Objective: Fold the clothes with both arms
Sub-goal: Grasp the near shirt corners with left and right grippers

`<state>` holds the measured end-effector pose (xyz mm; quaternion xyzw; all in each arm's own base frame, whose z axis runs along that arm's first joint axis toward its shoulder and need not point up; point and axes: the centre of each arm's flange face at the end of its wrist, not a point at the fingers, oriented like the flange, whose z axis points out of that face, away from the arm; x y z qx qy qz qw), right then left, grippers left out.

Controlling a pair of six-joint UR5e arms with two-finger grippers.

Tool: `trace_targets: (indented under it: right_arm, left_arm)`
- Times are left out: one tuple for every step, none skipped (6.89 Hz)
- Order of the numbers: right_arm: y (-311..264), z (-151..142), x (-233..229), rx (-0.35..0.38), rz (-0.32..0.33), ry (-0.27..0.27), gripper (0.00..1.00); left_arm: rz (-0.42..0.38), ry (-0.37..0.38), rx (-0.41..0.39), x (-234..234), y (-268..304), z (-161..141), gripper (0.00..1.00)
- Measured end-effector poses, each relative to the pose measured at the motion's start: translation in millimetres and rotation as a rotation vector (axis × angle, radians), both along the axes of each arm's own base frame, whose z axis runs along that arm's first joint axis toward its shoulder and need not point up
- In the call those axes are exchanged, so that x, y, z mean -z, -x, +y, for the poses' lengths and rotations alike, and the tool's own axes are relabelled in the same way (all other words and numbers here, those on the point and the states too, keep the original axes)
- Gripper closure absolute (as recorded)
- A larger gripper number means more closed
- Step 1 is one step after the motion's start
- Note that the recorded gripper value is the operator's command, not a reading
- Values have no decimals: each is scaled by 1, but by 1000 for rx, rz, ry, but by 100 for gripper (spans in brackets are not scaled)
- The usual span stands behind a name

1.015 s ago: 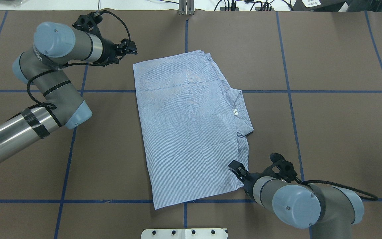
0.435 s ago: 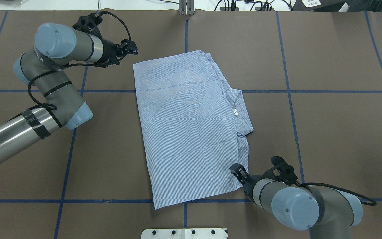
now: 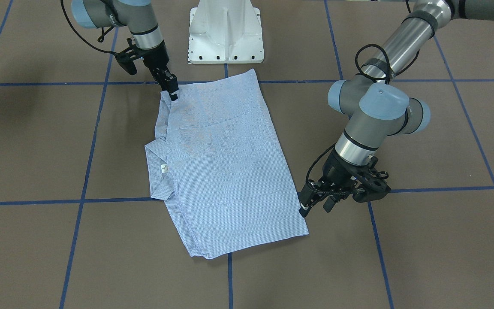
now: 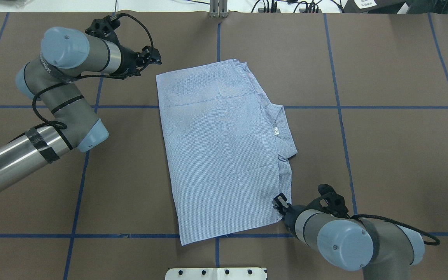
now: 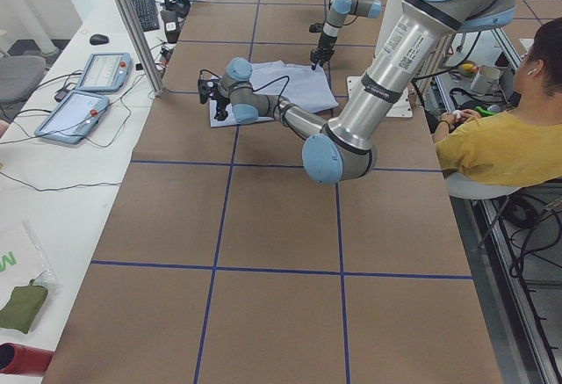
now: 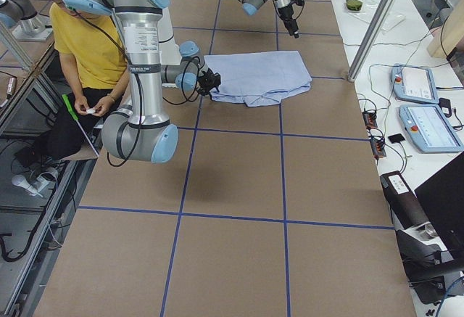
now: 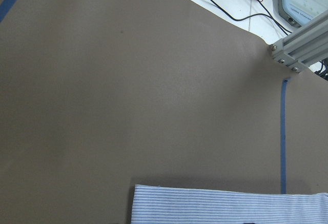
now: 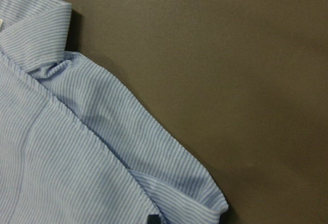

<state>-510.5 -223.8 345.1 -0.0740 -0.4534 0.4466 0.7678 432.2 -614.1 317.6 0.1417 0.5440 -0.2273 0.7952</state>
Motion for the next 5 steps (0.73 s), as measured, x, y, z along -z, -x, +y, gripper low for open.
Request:
trace_targets:
  right_arm:
    - [-1,0,2,-3,-6,5,100]
    - [-1,1,4,-4,-11,7,100]
    - [-2,3,7,-2,-20,9,100]
    - [-2,11,12,3,-33,16,100]
    - [2,24,15,6,-44,22,100]
  left_arm:
    - [0,0,0,0,0,0,16]
    - [1,5,0,-2,0,1,16]
    - [9,13,-1,-7,4,9,16]
    - [35,20,-10,-9,9,33,16]
    - [79,36,-32,-7,11,70,16]
